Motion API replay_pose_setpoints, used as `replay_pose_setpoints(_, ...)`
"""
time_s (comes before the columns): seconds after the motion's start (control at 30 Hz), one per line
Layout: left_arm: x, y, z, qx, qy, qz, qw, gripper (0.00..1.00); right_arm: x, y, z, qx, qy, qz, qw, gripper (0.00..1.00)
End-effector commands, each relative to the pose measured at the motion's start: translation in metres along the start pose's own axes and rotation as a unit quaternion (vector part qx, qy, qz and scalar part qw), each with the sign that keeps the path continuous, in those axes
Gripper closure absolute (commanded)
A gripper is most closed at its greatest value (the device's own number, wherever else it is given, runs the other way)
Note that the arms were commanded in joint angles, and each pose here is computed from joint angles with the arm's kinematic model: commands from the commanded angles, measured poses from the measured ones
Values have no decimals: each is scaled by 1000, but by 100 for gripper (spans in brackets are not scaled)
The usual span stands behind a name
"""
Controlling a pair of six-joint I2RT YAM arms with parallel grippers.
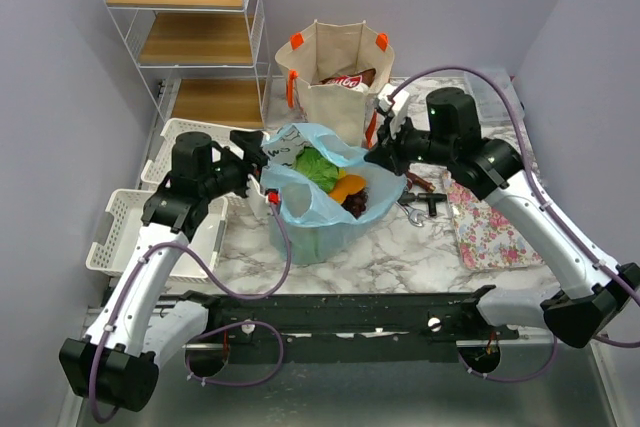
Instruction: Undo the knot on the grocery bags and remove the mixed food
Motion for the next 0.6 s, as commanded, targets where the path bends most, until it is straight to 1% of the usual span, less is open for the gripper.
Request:
replay_pose_setpoints(0.0,25,-28,5,25,-88,-5,996,19,13,10,26,16,87,-19,996,99)
replay_pose_setpoints(0.03,33,-35,7,25,-143,-1,989,18,13,10,26,12,93,-18,995,99)
replay_pose_setpoints(0.07,52,-45,4,17,-193,-7,981,18,15,9,24,9,97,-21,995,99)
replay_pose_setpoints(0.13,73,-59,-12,-15,-274,14,962,20,20,6,20,2,106,-32,994,99)
replay_pose_setpoints(0.2,91,-64,-35,-66,-335,29,939,22,28,3,15,-6,116,-51,992,99)
replay_pose_setpoints(0.23,99,-62,-44,-87,-368,32,925,22,32,1,13,-13,119,-59,991,99)
replay_pose_setpoints(0.3,120,-59,-54,-107,-408,23,906,23,37,-1,8,-24,132,-70,989,99)
replay_pose_setpoints(0.33,130,-56,-57,-117,-420,17,900,24,39,-3,5,-30,136,-74,988,99)
replay_pose_setpoints(0.37,136,-52,-62,-123,-436,18,892,28,40,-5,1,-35,137,-75,987,99)
replay_pose_setpoints(0.43,135,-38,-77,-128,-445,42,886,34,42,-9,-7,-45,144,-78,985,99)
replay_pose_setpoints(0.47,125,-27,-84,-124,-446,65,884,36,43,-12,-11,-50,149,-79,984,99)
replay_pose_setpoints(0.53,94,-7,-106,-123,-443,128,879,41,47,-17,-16,-57,161,-83,982,99)
replay_pose_setpoints(0.57,72,0,-116,-124,-442,169,872,47,49,-20,-16,-56,170,-84,980,99)
Point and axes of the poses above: each gripper's point midway between its finger pads, its own y axis out along the fingers, its own x axis along the line the jaws close on, z = x × y, the point moved 1 cm from there along -y, back along the fingers, and after that the axes turned 4 degrees about y, right-handed, at the moved point
